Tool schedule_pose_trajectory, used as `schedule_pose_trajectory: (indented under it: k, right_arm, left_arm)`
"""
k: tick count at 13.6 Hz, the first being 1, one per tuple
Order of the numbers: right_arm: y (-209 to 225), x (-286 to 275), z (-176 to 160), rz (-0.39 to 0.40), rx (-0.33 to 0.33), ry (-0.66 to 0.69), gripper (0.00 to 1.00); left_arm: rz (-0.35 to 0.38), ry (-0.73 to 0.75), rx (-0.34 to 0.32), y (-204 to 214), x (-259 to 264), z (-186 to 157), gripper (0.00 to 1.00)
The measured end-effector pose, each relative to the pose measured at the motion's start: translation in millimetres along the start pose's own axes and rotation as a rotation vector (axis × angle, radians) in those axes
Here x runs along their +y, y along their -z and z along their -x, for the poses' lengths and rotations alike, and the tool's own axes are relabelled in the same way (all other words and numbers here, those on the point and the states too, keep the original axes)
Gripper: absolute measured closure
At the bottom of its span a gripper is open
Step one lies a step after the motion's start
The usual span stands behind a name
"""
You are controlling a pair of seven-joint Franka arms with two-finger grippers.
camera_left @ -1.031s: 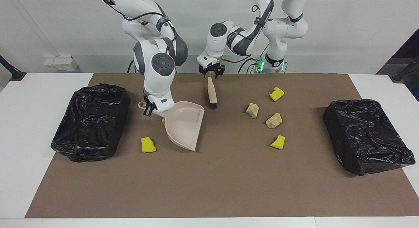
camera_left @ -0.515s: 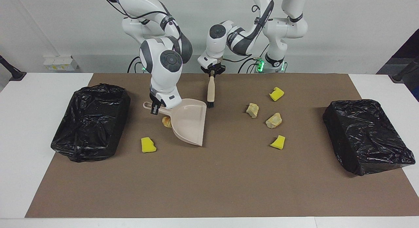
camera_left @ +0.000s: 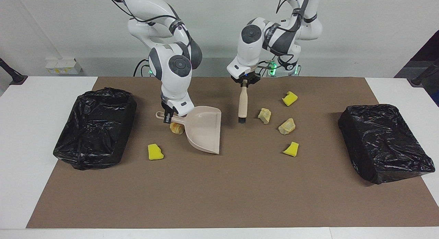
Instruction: Sweep and dump trash in bin
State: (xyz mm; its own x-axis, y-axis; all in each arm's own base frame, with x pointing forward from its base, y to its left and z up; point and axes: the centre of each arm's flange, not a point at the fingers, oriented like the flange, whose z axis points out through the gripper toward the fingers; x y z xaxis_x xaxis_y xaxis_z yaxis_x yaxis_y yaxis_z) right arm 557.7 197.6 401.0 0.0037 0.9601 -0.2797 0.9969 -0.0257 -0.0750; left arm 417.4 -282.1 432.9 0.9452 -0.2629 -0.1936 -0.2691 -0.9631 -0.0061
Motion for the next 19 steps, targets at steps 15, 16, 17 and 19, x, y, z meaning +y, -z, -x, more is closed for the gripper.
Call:
schedule_pose_trajectory:
  k: [15, 16, 17, 19]
  right_arm:
    - [-12.6, -45.0, -91.1, 0.041, 0.013, 0.05, 0.67]
    - [-12.7, -45.0, -91.2, 0.04, 0.013, 0.05, 0.67]
    - [-12.8, -45.0, -91.2, 0.04, 0.013, 0.05, 0.67]
    - [-12.9, -44.9, -91.1, 0.04, 0.013, 0.05, 0.67]
  left_arm:
    - [-0.196, -0.741, 0.185, 21.5, -273.7, -133.0, 0.74]
    - [-0.218, -0.79, 0.166, 14.4, -277.4, -137.2, 0.74]
    - [-0.242, -0.843, 0.139, 7.7, -278.8, -140.2, 0.74]
    - [-0.25, -0.905, 0.1, -6.1, -279.0, -143.6, 0.74]
